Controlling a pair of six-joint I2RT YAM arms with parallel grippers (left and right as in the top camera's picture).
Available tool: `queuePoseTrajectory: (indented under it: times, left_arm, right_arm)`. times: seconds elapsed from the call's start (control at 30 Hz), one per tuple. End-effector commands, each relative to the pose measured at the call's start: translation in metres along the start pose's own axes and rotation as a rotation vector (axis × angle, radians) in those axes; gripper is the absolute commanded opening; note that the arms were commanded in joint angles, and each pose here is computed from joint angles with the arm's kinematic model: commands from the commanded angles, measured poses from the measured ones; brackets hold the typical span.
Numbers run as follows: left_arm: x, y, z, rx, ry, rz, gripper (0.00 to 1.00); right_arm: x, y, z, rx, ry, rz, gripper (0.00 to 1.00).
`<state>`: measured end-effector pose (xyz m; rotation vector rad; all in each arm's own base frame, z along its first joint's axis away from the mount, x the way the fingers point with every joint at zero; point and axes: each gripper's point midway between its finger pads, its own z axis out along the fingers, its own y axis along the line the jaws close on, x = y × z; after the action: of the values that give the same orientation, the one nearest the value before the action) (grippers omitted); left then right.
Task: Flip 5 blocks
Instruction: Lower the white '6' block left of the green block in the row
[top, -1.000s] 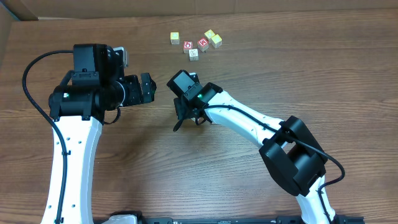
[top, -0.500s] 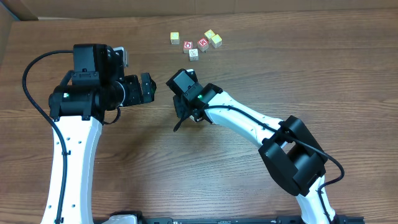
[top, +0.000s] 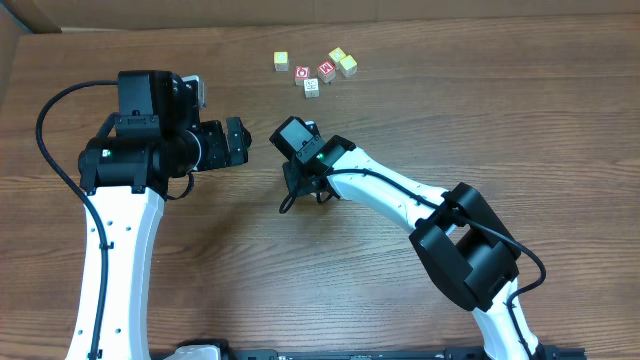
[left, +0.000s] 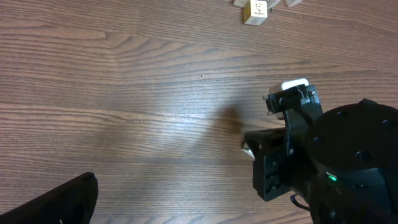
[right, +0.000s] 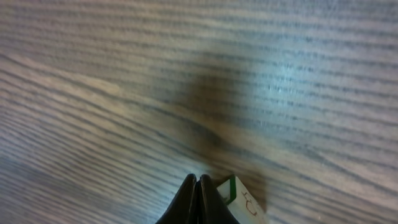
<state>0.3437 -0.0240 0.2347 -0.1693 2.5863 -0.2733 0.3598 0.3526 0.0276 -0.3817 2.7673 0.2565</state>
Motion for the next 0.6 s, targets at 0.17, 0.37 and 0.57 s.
queuePoseTrajectory:
  times: [0.17, 0.37, 0.57]
  left_arm:
    - [-0.005, -0.002, -0.004, 0.004, -0.016, 0.011, 1.00]
    - [-0.005, -0.002, -0.004, 0.004, -0.016, 0.011, 1.00]
    - [-0.006, -0.002, -0.004, 0.004, -0.016, 0.011, 1.00]
  right_arm:
    - [0.012, -0.001, 0.001, -0.014, 0.057, -0.044, 0.04]
    - [0.007, 0.008, -0.008, -0.048, 0.059, -0.054, 0.04]
    - [0.008, 0.011, -0.012, -0.059, 0.069, -0.051, 0.04]
